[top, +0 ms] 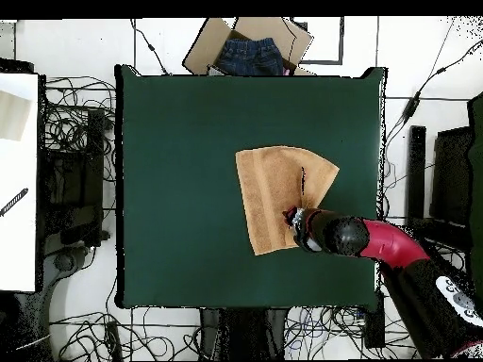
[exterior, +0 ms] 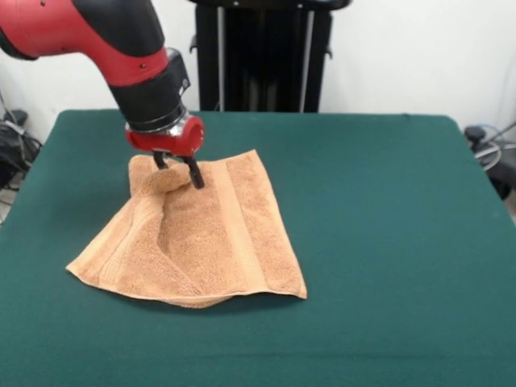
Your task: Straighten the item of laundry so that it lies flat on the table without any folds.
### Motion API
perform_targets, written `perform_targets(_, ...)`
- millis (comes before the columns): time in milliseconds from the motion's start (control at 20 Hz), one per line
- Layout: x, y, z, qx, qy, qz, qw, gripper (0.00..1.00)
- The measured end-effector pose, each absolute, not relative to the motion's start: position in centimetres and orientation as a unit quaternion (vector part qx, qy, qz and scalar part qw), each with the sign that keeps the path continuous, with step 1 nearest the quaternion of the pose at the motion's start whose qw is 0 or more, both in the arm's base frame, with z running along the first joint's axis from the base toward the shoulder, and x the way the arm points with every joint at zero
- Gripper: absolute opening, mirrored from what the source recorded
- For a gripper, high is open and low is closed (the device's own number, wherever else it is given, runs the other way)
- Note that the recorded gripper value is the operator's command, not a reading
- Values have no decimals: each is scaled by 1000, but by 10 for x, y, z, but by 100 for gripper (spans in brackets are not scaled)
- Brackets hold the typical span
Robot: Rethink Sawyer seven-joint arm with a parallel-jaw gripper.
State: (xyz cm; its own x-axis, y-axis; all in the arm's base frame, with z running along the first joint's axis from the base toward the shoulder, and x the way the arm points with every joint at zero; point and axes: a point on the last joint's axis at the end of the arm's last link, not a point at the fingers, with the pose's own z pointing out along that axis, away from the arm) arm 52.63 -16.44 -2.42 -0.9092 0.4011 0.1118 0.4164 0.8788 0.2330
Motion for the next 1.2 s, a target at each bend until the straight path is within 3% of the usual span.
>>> perform_targets(300, 542, -168, 17, -174, -980, -84, 36, 100)
perform_targets(650, 589, -147, 104, -82, -996, 16, -37, 100)
perform_targets(1200, 599, -142, 121, -55, -995, 40, -71, 100)
